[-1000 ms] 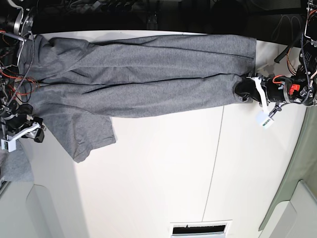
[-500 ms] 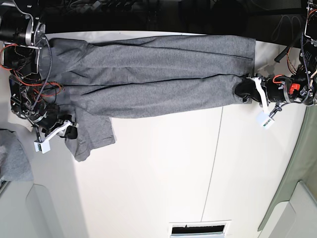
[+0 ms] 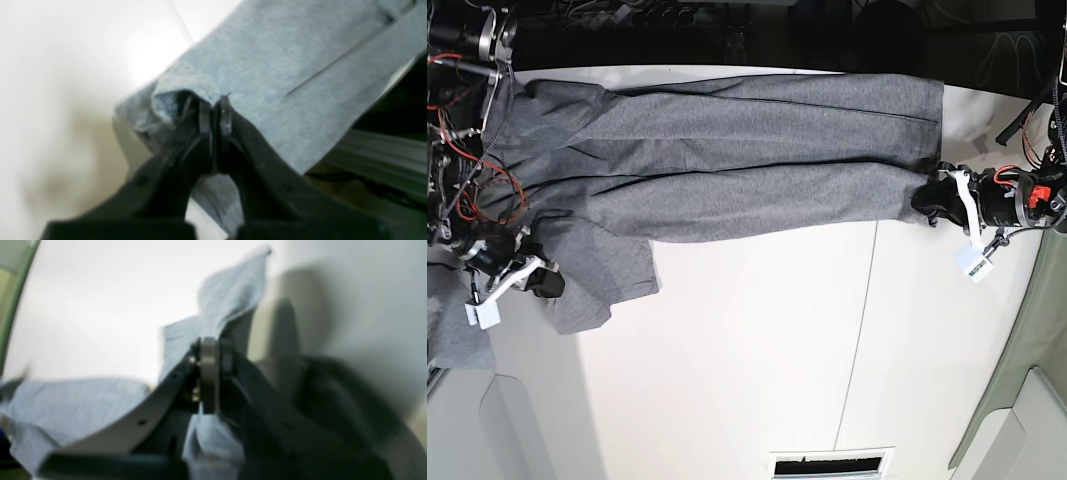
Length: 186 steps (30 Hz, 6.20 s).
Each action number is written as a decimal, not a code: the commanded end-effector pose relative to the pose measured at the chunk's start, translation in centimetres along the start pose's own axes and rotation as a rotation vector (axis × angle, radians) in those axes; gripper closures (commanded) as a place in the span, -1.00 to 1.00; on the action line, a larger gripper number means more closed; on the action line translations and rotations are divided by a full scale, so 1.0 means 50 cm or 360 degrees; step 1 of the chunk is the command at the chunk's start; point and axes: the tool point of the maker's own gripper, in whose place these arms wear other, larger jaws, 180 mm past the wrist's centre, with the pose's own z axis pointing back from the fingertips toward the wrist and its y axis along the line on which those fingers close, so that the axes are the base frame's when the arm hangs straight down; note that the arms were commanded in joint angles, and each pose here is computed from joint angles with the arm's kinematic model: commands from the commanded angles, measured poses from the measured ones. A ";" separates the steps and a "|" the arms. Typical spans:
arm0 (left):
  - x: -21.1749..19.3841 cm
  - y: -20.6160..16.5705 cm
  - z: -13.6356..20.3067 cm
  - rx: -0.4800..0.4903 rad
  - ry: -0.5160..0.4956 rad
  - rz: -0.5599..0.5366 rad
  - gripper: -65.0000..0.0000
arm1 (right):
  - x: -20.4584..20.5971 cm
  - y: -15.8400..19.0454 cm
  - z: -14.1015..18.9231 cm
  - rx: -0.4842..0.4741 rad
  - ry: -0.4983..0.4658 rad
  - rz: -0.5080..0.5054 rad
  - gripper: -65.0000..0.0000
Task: Layout the t-shirt on the table in an organized manner, then fold the t-shirt properly
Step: 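Lift the folded strip ends with both grippers and pull them apart, then hold the strip ends with both grippers and straighten the folded shirt, then grasp the strip end with the left gripper and lift it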
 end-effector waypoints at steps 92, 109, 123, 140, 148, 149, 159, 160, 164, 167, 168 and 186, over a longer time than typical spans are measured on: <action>-0.179 0.020 -0.009 0.0537 -0.0617 0.1087 -0.11 | -0.296 0.007 0.165 -0.0183 0.0115 -0.0149 1.00; -0.121 0.056 0.049 0.0660 -0.0630 0.0886 1.00 | -0.283 0.021 0.163 -0.0122 0.0059 -0.0219 1.00; 0.054 -0.093 0.092 0.0541 -0.0724 0.0284 1.00 | -0.274 0.021 0.159 -0.0118 0.0045 -0.0212 1.00; 0.025 -0.053 0.094 0.0874 -0.0507 0.0105 1.00 | -0.274 0.021 0.160 -0.0119 0.0047 -0.0211 1.00; -0.071 0.039 0.115 0.1005 -0.0443 0.0365 1.00 | -0.272 0.021 0.159 -0.0117 0.0045 -0.0210 1.00; -0.080 0.040 0.105 0.0978 -0.0439 0.0383 1.00 | -0.272 0.021 0.159 -0.0117 0.0045 -0.0210 1.00; -0.130 0.068 0.066 0.0919 -0.0532 0.0596 0.13 | -0.272 0.021 0.159 -0.0116 0.0044 -0.0210 1.00; -0.129 0.070 0.065 0.0910 -0.0521 0.0629 0.12 | -0.272 0.021 0.159 -0.0117 0.0045 -0.0210 1.00; -0.119 0.091 0.090 0.0950 -0.0577 0.0673 0.11 | -0.273 0.021 0.159 -0.0117 0.0050 -0.0209 1.00; -0.125 0.103 0.106 0.0975 -0.0608 0.0713 0.04 | -0.273 0.020 0.160 -0.0119 0.0052 -0.0207 1.00; -0.131 0.104 0.103 0.0968 -0.0608 0.0736 0.00 | -0.272 0.020 0.160 -0.0119 0.0052 -0.0205 1.00; -0.211 0.111 0.007 0.0744 -0.0463 0.0994 -0.03 | -0.276 0.014 0.165 -0.0126 0.0083 -0.0192 1.00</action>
